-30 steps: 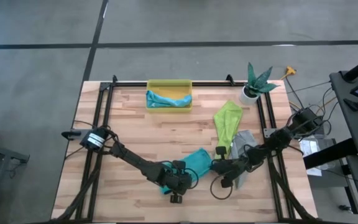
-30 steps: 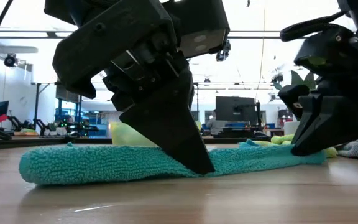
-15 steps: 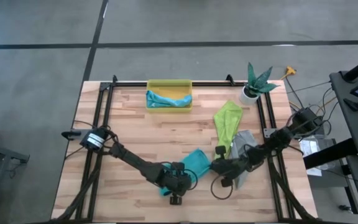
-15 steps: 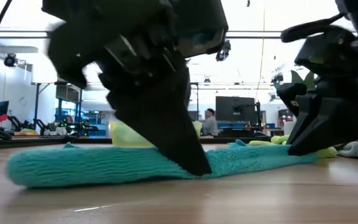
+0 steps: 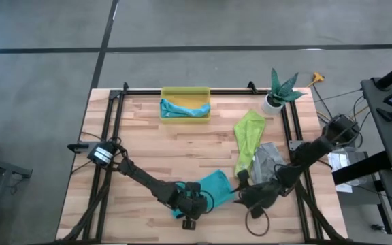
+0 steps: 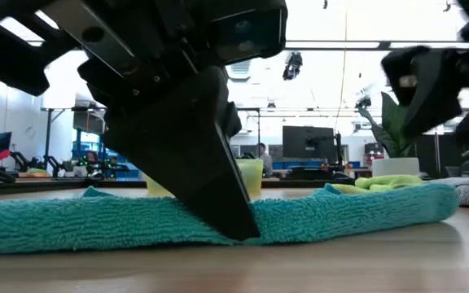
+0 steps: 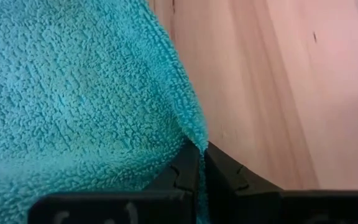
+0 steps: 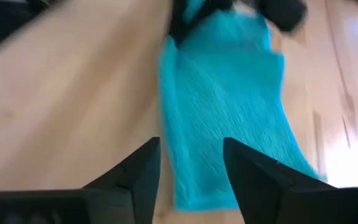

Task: Roll microfiber towels into tight, uniform cylinder then place into a basket
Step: Roll the light blue towel

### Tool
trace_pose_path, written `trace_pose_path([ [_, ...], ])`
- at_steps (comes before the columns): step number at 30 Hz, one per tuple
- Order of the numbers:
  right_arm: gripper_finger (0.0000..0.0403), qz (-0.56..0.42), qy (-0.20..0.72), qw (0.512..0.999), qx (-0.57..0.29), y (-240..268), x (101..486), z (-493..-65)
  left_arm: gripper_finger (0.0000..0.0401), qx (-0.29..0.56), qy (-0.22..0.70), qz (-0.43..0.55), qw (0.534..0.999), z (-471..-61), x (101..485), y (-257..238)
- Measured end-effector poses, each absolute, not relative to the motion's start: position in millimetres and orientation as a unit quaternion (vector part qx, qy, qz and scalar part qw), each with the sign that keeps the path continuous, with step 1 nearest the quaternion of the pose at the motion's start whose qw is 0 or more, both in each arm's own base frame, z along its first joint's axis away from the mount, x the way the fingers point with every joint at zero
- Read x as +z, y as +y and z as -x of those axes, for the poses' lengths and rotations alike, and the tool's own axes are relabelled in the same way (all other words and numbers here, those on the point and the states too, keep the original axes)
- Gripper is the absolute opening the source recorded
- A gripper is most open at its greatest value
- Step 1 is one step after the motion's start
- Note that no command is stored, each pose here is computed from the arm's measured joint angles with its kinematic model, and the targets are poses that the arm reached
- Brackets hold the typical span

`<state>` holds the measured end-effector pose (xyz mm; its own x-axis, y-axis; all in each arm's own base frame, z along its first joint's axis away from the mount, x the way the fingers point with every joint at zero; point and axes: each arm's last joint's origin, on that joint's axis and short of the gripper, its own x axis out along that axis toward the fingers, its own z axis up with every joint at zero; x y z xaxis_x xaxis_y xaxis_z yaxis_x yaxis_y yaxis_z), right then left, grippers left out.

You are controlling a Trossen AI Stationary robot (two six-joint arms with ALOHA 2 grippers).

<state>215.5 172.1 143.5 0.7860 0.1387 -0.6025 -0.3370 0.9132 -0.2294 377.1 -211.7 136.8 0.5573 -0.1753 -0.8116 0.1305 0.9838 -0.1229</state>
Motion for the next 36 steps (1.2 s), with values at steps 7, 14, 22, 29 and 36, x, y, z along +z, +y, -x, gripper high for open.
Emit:
trace_pose_path([
  [7,0.0172,0.243,0.283,0.921,0.111,177.7,137.9,-228.5,0.0000,-0.091,0.453,0.024,0.887,-378.9,139.1,-213.1],
  [14,0.0146,0.283,0.322,0.902,0.043,153.5,117.5,-253.9,0.0000,-0.097,0.449,0.005,0.888,-379.1,140.5,-214.0],
  [22,0.0098,0.128,0.425,0.889,0.113,129.8,106.4,-261.0,0.0008,-0.048,0.483,0.004,0.874,-371.5,138.5,-209.9],
  [29,0.0066,0.096,0.452,0.881,0.103,133.6,101.8,-252.0,0.0036,-0.038,0.496,0.007,0.867,-365.6,143.3,-210.6],
  [36,0.0067,0.096,0.437,0.886,0.116,140.6,106.2,-250.2,0.0039,-0.047,0.493,0.030,0.868,-352.9,172.7,-213.2],
])
